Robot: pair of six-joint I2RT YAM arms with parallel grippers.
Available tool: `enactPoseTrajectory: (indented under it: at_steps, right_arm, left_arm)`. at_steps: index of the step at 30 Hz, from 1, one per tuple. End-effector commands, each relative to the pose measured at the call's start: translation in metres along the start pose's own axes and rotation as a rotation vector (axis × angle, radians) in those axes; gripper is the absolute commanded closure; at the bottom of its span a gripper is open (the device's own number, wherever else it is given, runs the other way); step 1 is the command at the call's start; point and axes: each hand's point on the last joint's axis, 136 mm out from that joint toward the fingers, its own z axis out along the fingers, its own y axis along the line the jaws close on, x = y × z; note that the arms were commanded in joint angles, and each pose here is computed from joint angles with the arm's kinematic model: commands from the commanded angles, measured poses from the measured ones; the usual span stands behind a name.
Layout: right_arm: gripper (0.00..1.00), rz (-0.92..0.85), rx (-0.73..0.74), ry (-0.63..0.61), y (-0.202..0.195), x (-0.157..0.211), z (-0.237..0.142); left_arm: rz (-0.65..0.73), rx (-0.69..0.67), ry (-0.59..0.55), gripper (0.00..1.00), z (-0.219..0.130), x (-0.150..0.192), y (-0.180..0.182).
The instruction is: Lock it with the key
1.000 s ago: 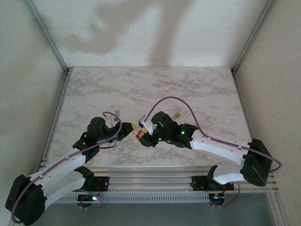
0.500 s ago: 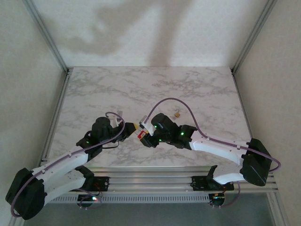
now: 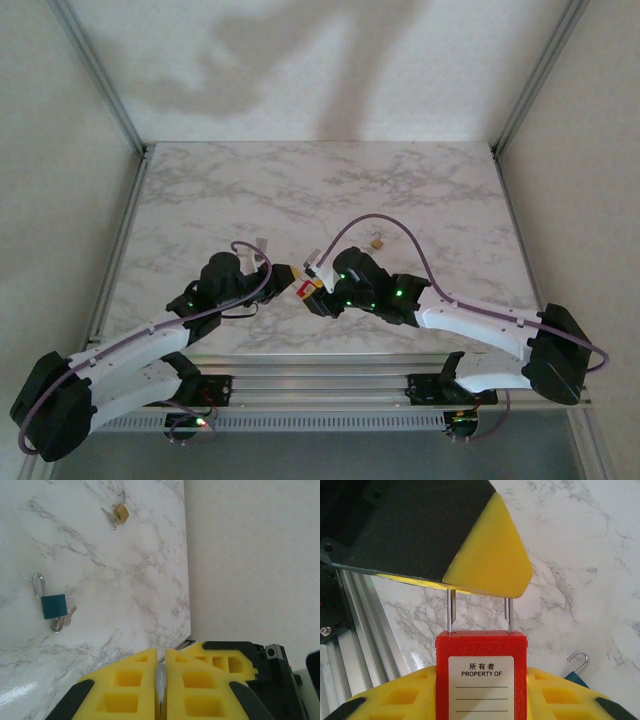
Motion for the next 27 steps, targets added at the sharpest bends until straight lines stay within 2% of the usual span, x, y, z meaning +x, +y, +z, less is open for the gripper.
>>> enactPoseTrajectory:
  at_steps: [1, 15, 27]
  right_arm:
    - [1.00, 0.012, 0.024, -0.192, -0.004, -0.046, -0.016]
    - [1.00, 0.035, 0.063, -0.211, -0.012, -0.048, -0.016]
    - [1.00, 0.073, 0.052, -0.307, -0.017, -0.055, -0.035]
  left_arm:
    - [0.004, -0.007, 0.084, 1.00, 0.003, 0.024, 0.010]
    - [0.038, -0.026, 0.109, 1.00, 0.008, 0.040, 0.016]
    - [0.047, 0.008, 0.127, 1.00, 0.016, 0.055, 0.007]
